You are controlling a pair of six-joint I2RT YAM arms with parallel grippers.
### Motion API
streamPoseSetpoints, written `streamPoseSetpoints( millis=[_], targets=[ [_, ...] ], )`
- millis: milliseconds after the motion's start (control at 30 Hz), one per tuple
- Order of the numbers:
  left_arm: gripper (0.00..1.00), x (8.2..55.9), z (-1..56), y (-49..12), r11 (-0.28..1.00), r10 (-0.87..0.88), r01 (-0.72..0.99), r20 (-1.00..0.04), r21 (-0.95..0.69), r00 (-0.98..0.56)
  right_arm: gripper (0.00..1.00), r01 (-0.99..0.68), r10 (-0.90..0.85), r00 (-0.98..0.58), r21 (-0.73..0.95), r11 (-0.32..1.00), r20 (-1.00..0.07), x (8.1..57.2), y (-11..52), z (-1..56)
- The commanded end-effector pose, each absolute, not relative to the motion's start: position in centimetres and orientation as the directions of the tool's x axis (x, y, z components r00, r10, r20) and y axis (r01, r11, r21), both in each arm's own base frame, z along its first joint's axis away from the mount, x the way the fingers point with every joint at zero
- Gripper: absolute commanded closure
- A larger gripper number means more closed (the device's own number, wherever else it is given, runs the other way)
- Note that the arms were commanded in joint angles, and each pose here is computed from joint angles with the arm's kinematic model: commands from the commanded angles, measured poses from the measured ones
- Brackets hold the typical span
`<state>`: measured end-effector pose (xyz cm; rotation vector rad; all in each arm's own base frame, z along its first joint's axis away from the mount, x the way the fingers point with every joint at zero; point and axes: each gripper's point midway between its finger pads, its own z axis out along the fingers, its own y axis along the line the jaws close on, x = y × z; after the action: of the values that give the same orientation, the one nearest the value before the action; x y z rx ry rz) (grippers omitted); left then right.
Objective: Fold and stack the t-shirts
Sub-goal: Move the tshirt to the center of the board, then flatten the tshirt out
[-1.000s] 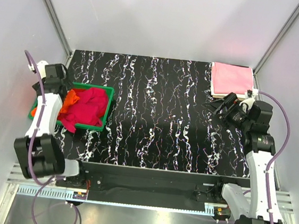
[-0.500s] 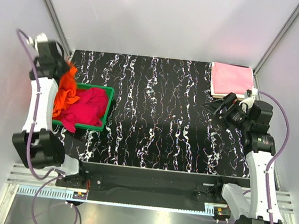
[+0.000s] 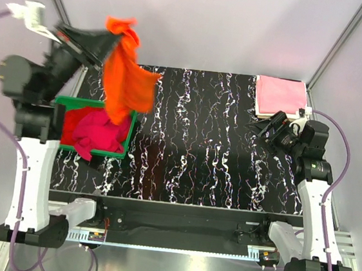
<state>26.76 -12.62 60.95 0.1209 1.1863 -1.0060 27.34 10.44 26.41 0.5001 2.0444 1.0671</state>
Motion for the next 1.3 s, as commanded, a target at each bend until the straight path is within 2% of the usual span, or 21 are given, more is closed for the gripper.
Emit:
streamPoseSetpoints(
  millis=[0,33,100,133,167,233,267,333,433,467,533,600,633,733,900,967,1100,1267],
  targets=[
    [1.0,29.0,52.6,-16.5,0.412,-0.563,0.72,-0.777,-0.559,-0.281,0.0,-0.027,0.638,-0.593,0.804,0.593,-0.491,27.7,10.0,27.1],
    [1.0,30.1,47.5,-17.9,0.401,-0.541,0.664,-0.748,-0.631,-0.384,0.0,-0.021,0.639,-0.591,0.801,0.598,-0.492,27.7,9.9,27.0],
    [1.0,30.5,41.9,-19.4,0.411,-0.501,0.613,-0.729,-0.675,-0.467,0.0,0.0,0.64,-0.594,0.795,0.606,-0.488,27.8,9.6,26.1],
    [1.0,30.2,36.1,-21.3,0.408,-0.443,0.551,-0.685,-0.728,-0.578,0.0,0.02,0.647,-0.587,0.79,0.612,-0.486,28.0,9.3,25.6],
    [1.0,30.1,33.2,-22.2,0.438,-0.391,0.545,-0.697,-0.715,-0.601,0.0,0.039,0.649,-0.59,0.786,0.617,-0.48,28.1,9.2,24.9],
    [1.0,28.2,25.6,-24.6,0.503,-0.232,0.458,-0.625,-0.733,-0.745,0.0,0.075,0.651,-0.597,0.776,0.626,-0.468,28.4,8.9,23.5],
    [1.0,28.3,23.6,-24.8,0.572,-0.178,0.457,-0.647,-0.682,-0.742,0.0,0.088,0.644,-0.61,0.768,0.635,-0.463,28.4,8.8,22.6],
    [1.0,26.3,21.0,-26.5,0.604,-0.071,0.459,-0.617,-0.652,-0.784,0.03,0.137,0.641,-0.63,0.75,0.647,-0.438,28.5,8.5,20.7],
    [0.99,24.1,19.8,-27.6,0.62,-0.013,0.481,-0.621,-0.62,-0.783,0.11,0.198,0.635,-0.668,0.73,0.654,-0.387,28.4,8.4,17.6],
    [0.96,24.0,19.4,-27.5,0.636,-0.015,0.473,-0.623,-0.609,-0.782,0.14,0.22,0.638,-0.676,0.726,0.652,-0.369,28.3,8.4,16.6],
    [1.0,22.9,18.1,-27.0,0.666,0.005,0.447,-0.596,-0.597,-0.803,0.2,0.226,0.632,-0.688,0.722,0.653,-0.356,28.8,8.8,15.3],
    [1.0,22.8,17.3,-25.8,0.712,-0.013,0.411,-0.595,-0.57,-0.803,0.23,0.231,0.627,-0.703,0.725,0.648,-0.336,29.3,9.4,14.0],
    [1.0,22.9,16.8,-24.8,0.751,-0.026,0.379,-0.597,-0.541,-0.802,0.31,0.224,0.614,-0.718,0.727,0.649,-0.327,29.3,10.1,13.6],
    [1.0,23.0,17.3,-21.7,0.834,-0.076,0.299,-0.634,-0.463,-0.77,0.4,0.204,0.598,-0.734,0.737,0.645,-0.321,30.1,12.0,13.0],
    [1.0,22.4,21.1,-19.2,0.851,-0.16,0.265,-0.705,-0.453,-0.691,0.41,0.168,0.515,-0.8,0.708,0.685,-0.308,31.7,17.6,10.9],
    [1.0,22.1,22.3,-19.0,0.841,-0.185,0.267,-0.714,-0.47,-0.675,0.37,0.154,0.5,-0.81,0.711,0.687,-0.308,33.0,19.4,11.2],
    [1.0,21.5,22.3,-18.5,0.843,-0.197,0.245,-0.7,-0.478,-0.687,0.35,0.138,0.473,-0.834,0.723,0.677,-0.283,34.9,23.4,9.4],
    [1.0,21.6,22.2,-18.0,0.856,-0.207,0.222,-0.702,-0.467,-0.681,0.35,0.093,0.464,-0.83,0.742,0.663,-0.311,38.0,26.4,9.0]
  ],
)
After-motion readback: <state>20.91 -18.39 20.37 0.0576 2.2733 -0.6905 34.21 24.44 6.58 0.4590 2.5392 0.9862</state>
